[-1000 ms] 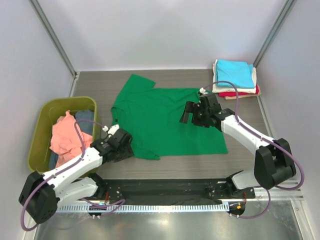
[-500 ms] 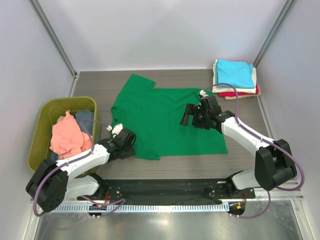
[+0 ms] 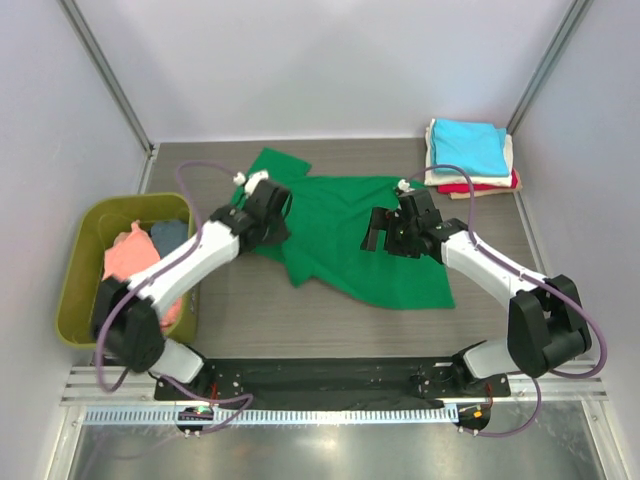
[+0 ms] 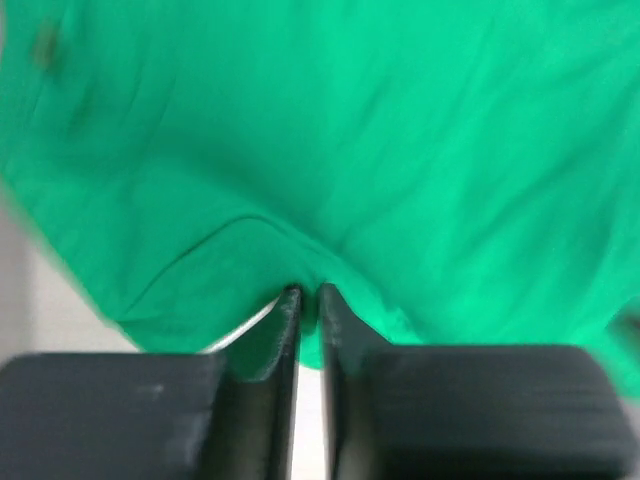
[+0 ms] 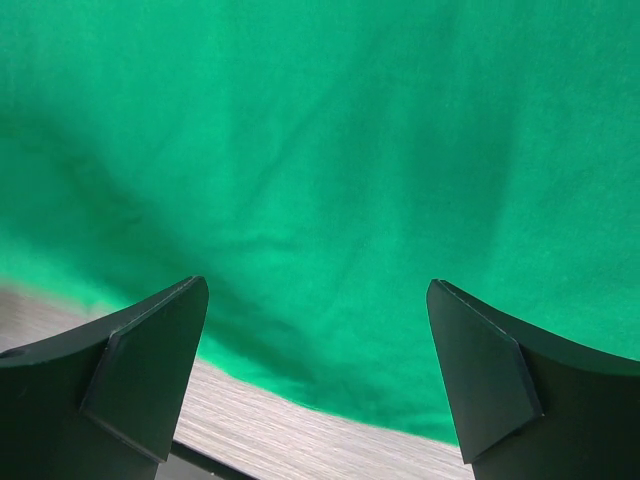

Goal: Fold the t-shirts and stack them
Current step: Flatten the tshirt out

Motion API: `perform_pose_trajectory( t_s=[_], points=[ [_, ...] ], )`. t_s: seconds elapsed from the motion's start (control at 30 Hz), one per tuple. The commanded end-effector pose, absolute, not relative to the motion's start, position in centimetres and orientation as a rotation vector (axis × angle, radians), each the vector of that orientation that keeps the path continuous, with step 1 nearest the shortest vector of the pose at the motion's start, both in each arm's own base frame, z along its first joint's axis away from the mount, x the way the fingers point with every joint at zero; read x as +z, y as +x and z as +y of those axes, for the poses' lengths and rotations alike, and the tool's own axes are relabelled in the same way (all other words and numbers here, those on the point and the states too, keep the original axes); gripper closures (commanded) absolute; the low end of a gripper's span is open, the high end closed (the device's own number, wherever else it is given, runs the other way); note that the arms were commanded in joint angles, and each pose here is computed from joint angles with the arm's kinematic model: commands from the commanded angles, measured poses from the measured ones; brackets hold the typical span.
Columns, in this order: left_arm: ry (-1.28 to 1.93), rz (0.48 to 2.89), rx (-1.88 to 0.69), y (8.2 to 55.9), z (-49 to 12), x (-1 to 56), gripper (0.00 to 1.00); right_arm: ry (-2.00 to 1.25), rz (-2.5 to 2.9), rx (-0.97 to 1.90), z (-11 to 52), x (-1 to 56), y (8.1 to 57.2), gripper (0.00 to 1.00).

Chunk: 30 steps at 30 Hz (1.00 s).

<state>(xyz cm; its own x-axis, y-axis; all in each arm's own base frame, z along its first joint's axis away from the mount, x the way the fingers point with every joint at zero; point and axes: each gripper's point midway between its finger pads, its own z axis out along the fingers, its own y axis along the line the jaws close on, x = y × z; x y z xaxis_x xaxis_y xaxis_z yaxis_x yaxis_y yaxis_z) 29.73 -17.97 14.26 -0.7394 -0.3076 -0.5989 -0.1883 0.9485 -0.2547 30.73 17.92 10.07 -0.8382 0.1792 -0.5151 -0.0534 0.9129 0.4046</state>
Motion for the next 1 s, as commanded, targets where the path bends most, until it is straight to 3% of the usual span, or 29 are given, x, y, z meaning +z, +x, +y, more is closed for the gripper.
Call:
perform_pose_trajectory(
  t_s=[0.0,0.03,0.07,0.17,0.23,0.5,0.83,0.97],
  points=[
    [-0.248,2.586,-0.116,33.6,-18.1,10.6,0.79,0.059,2.426,0.573,18.5,13.0,32.4,0.03],
    [-0.239,2.591,-0.167,35.4,-19.4,11.7,0.74,0.053,2.434,0.584,18.7,12.8,32.3,0.03],
    [-0.226,2.695,-0.101,34.8,-19.2,9.1,0.68,0.052,2.439,0.584,18.7,12.8,32.2,0.03],
    [-0.209,2.639,-0.146,33.7,-20.0,9.4,0.49,0.042,2.452,0.581,18.4,12.5,31.5,0.02],
    [-0.231,2.631,-0.142,32.2,-19.2,8.8,0.45,0.038,2.459,0.559,18.0,12.0,31.0,0.02],
    [-0.288,2.497,-0.132,29.7,-15.9,9.9,0.46,0.032,2.501,0.562,18.6,10.4,31.6,0.02],
    [-0.264,2.507,-0.272,33.3,-19.5,6.9,0.61,0.028,2.492,0.600,19.1,11.0,31.8,0.03],
    [-0.267,2.505,-0.280,34.7,-19.9,6.7,0.62,0.034,2.500,0.631,19.4,11.0,31.3,0.03]
  ],
)
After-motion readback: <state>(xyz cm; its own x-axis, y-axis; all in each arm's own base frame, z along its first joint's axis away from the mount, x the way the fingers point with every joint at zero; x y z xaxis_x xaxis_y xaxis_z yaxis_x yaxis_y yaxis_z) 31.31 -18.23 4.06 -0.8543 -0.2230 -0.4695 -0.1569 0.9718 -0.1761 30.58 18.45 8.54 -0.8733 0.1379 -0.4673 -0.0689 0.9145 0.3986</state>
